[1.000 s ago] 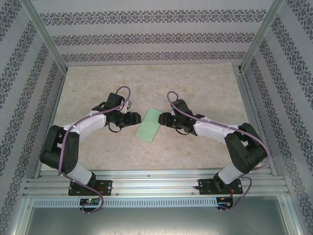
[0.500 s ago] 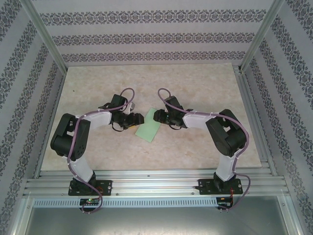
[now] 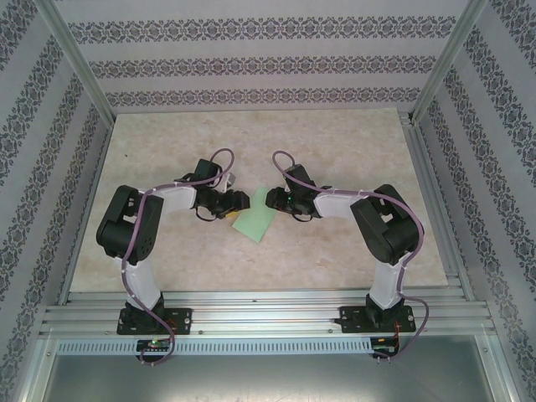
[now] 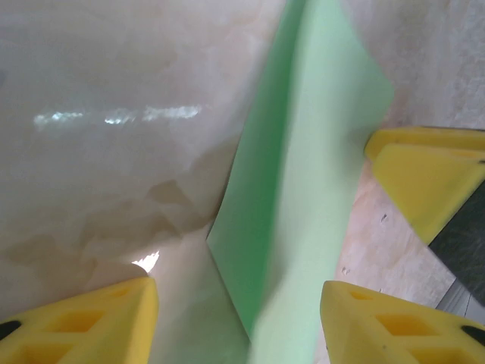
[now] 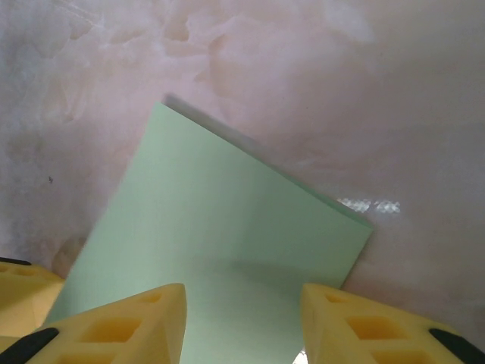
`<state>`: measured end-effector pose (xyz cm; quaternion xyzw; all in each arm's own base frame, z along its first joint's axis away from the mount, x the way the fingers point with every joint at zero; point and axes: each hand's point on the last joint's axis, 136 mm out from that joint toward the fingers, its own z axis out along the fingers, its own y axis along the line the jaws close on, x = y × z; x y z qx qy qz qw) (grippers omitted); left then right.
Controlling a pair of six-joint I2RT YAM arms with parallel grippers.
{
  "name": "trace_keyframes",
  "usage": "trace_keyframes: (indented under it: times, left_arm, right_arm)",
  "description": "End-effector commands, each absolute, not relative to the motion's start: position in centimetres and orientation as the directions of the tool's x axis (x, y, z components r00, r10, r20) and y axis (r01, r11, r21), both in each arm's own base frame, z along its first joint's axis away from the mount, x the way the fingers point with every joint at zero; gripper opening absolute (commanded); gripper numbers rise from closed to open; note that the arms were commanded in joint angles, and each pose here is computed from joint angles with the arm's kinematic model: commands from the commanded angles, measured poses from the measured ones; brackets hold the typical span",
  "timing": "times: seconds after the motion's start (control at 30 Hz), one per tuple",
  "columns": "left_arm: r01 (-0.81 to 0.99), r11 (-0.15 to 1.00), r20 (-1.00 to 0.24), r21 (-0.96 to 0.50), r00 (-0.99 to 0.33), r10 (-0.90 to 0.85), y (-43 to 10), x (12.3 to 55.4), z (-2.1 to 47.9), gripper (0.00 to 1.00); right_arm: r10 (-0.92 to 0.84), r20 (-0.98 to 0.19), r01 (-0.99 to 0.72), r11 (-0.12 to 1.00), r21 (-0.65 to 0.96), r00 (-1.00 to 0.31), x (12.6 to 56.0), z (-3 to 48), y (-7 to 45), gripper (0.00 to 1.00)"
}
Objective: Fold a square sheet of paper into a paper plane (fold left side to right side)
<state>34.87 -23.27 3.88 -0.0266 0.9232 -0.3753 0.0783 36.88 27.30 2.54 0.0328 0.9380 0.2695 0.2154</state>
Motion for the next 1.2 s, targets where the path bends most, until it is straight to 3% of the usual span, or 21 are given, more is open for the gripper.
trace_keyframes:
  times: [0.0, 0.23, 0.63, 1.17]
  left_arm:
    - [0.057, 0.686, -0.161, -0.725, -0.983, -0.088, -24.8, 36.3, 4.9, 0.56]
    - [0.057, 0.684, -0.154, -0.728, -0.985, -0.081, -25.4, 37.3, 4.4, 0.48]
    - [0.074, 0.776, -0.192, -0.626, -0.98, -0.061, -23.3, 36.4, 5.1, 0.56]
    - [0.074, 0.712, -0.103, -0.698, -0.995, 0.003, -24.8, 33.2, 4.2, 0.53]
  right_arm:
    - [0.154, -0.398, -0.084, 0.851, 0.519, -0.904, 37.2, 2.5, 27.6, 0.44]
    - [0.147, -0.396, -0.086, 0.854, 0.513, -0.906, 37.2, 2.2, 27.5, 0.44]
    - [0.139, -0.406, -0.096, 0.857, 0.507, -0.903, 37.2, 2.7, 27.5, 0.44]
    - [0.141, -0.403, -0.095, 0.854, 0.512, -0.904, 37.2, 2.6, 27.6, 0.44]
